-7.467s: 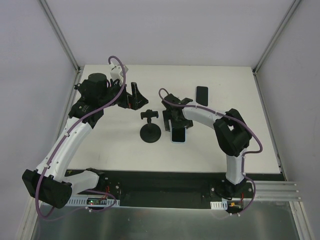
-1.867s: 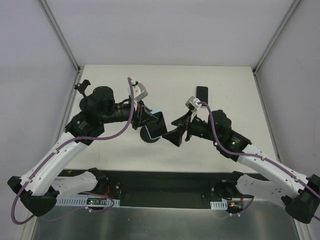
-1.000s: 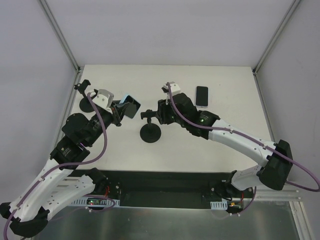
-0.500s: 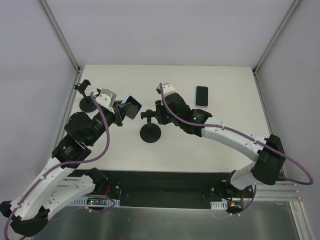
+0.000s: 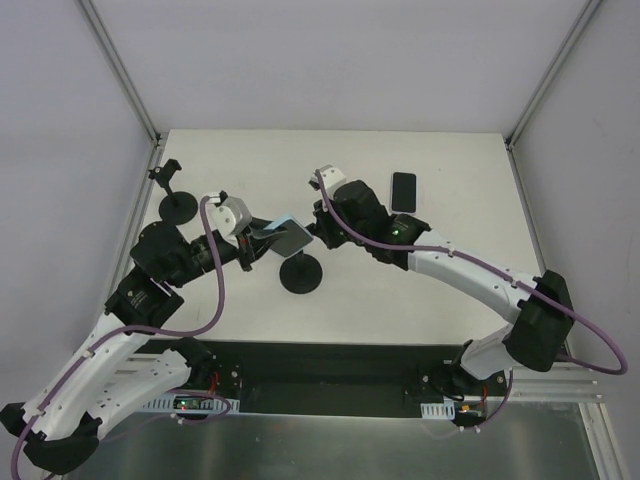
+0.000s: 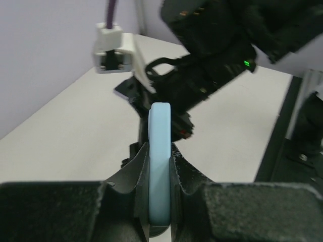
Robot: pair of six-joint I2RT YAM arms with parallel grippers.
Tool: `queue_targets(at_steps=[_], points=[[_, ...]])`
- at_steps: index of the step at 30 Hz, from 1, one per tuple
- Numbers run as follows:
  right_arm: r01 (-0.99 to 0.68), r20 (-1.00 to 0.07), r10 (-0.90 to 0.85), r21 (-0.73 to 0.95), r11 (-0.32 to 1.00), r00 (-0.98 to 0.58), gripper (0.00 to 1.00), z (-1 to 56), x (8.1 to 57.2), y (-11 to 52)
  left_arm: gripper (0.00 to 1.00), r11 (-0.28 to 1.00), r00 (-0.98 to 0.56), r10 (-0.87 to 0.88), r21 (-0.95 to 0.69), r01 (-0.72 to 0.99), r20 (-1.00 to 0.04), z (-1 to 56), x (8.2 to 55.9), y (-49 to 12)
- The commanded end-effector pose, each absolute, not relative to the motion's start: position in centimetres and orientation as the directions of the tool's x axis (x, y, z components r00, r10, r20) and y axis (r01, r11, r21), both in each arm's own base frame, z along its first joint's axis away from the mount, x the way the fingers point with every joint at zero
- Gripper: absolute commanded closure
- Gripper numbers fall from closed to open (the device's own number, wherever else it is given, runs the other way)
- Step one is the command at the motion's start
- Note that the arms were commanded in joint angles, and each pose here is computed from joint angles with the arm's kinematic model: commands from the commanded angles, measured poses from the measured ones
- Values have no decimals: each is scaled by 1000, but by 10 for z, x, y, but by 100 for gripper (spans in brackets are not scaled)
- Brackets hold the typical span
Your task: Place the phone on the phone stand
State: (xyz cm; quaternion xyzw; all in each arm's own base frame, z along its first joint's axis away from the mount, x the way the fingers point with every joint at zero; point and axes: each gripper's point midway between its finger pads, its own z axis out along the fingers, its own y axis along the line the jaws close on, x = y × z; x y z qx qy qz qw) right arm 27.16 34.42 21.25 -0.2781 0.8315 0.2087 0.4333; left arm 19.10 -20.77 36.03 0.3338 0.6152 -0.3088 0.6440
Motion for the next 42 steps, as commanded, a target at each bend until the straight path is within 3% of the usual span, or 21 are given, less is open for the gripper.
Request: queue_targets(at_steps=[1,6,12,18,24,36,42], points=[[-768,-864,-285,166,618,-416,99,240,260,339,100,287,210,-91,176,942,-973,411,137,-227],[-861,-866,-322,207,465,-382,99,244,246,341,100,-116,84,-59,91,989,-995,398,103,-252],[-885,-847,-370,220,410,-382,99,242,243,338,100,-188,-80,21,-82,979,-997,388,145,-283],[-889,-851,-364,224,400,-378,99,242,244,339,100,-148,-100,63,-109,983,-993,365,186,-298],[-889,-852,-354,241,390,-387,99,244,245,338,100,-81,-25,70,-30,996,-997,356,211,-305],[-889,-853,-339,267,371,-397,99,245,243,342,100,-48,-20,110,-26,999,-994,322,232,-300],[-899,-848,-360,263,351,-389,99,241,241,342,100,-97,-51,103,-62,993,-993,320,237,-297]])
